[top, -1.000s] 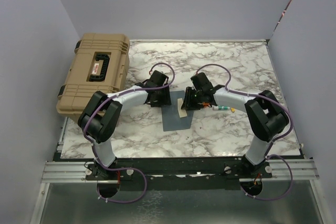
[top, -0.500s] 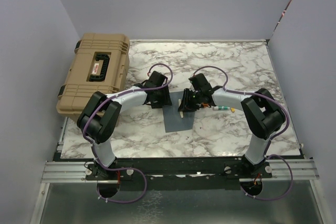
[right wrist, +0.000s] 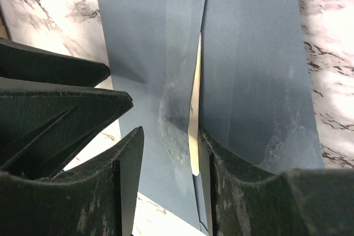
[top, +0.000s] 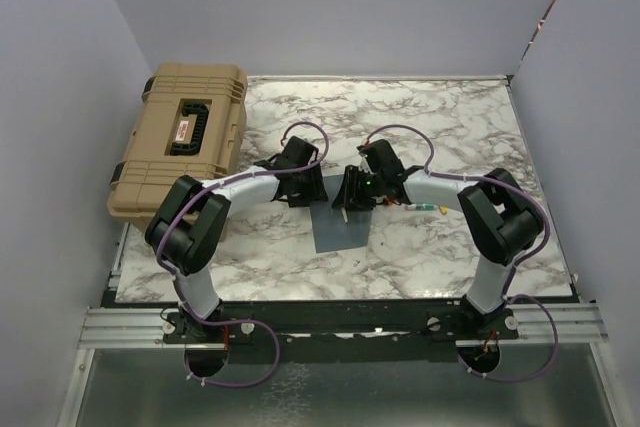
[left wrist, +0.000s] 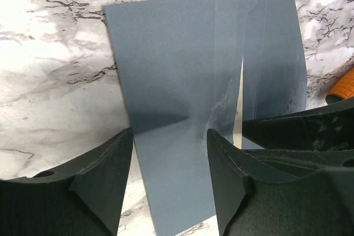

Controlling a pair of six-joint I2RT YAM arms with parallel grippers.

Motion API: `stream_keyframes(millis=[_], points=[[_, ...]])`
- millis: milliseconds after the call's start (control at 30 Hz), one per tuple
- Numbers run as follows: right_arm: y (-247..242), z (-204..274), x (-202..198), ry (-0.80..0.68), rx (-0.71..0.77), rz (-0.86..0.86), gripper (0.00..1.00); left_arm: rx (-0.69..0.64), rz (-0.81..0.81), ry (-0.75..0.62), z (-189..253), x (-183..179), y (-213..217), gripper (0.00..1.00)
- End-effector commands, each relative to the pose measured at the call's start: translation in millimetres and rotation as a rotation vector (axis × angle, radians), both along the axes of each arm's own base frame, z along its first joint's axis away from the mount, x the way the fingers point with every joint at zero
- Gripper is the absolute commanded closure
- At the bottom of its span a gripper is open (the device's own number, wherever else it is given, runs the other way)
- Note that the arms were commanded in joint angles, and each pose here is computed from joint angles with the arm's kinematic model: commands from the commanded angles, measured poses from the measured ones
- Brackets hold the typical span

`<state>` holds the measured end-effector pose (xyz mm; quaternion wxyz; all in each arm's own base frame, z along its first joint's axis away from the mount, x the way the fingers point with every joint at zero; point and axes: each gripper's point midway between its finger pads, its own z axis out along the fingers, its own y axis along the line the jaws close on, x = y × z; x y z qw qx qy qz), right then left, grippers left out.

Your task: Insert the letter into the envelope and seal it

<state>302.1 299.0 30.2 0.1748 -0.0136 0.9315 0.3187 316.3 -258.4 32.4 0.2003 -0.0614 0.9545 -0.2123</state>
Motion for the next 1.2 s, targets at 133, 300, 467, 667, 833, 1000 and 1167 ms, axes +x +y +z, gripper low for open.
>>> stream_keyframes(millis=[133,300,467,667,833,1000,1167], points=[[7.1,-10.4,-4.6,0.019,0.007,0.051,0.53,0.082,-0.038,0.162,-38.1,-43.1,17.5,0.42],[6.2,-3.3,-9.8,0.039,0.021,0.040,0.52,0.071,-0.024,0.152,-33.3,-40.1,15.7,0.42],[-3.0,8.2,-7.4,0.026,-0.012,-0.005,0.51,0.054,0.001,0.127,-22.9,-32.4,16.1,0.42],[-28.8,34.6,2.6,-0.096,-0.108,-0.065,0.50,0.028,-0.001,0.056,5.0,-18.3,19.4,0.40],[-77.6,68.8,15.9,-0.237,-0.256,-0.227,0.46,0.032,-0.031,-0.050,40.4,-6.0,21.4,0.30],[-162.1,75.4,14.9,-0.183,-0.445,-0.562,0.45,0.017,-0.046,-0.152,78.1,3.3,21.5,0.19],[-210.3,58.8,-0.8,-0.036,-0.509,-0.819,0.47,0.008,-0.067,-0.275,116.8,13.9,22.2,0.11]])
